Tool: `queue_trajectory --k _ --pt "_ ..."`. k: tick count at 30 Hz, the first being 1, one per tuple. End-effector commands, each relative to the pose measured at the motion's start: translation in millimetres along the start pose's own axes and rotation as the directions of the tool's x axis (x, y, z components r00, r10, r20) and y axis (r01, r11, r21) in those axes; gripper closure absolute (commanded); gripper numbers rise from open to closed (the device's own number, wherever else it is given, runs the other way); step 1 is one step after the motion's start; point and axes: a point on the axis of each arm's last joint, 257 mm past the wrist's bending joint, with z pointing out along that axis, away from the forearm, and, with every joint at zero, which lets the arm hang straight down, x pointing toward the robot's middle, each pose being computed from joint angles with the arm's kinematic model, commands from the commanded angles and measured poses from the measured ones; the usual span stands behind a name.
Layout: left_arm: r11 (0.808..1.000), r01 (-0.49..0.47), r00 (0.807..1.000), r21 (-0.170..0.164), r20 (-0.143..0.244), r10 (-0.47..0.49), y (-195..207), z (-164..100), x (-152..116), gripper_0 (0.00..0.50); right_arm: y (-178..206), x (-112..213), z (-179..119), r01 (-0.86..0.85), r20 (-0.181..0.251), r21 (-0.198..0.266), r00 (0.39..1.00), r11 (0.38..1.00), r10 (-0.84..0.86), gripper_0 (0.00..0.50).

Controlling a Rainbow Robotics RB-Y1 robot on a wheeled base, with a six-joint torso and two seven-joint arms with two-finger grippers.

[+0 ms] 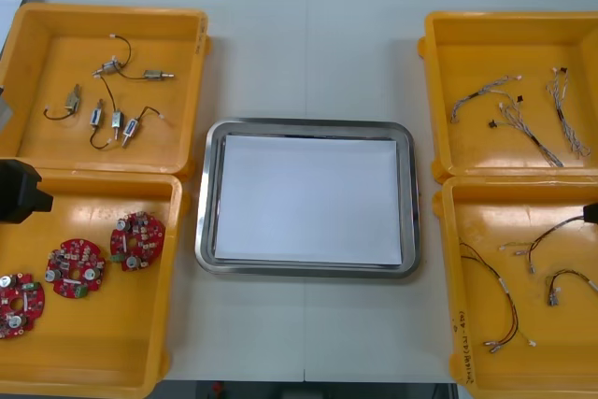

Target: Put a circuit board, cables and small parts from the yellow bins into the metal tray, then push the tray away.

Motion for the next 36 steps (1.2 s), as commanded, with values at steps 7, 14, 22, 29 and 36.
queue_trajectory --k 7,14,22,29,36 --pt "0.997 -0.071 0.997 -0.025 -0.044 0.07 10.7 3.2 17.5 0.0 -2.9 -17.7 -17.2 0.057 0.056 0.017 0.997 0.998 -0.058 0.0" --pt "0.998 -0.051 0.997 -0.043 -0.058 0.049 19.7 4.2 18.2 0.0 -8.7 -5.9 -13.4 0.026 0.03 0.022 0.999 0.999 -0.026 0.0" --pt "0.996 -0.033 0.995 -0.083 -0.101 0.024 37.2 9.8 33.5 0.0 -24.0 23.6 -7.6 -0.059 -0.01 0.026 0.998 0.998 0.06 0.0" --pt "0.992 -0.029 0.993 -0.126 -0.119 0.014 54.8 15.7 47.0 0.0 -36.5 31.6 -5.6 -0.128 0.013 0.078 0.992 0.989 0.128 0.0" --pt "0.989 -0.012 0.994 -0.15 -0.106 -0.004 65.8 22.5 50.1 0.0 -45.8 38.1 3.1 -0.224 0.037 0.128 0.975 0.966 0.221 0.0"
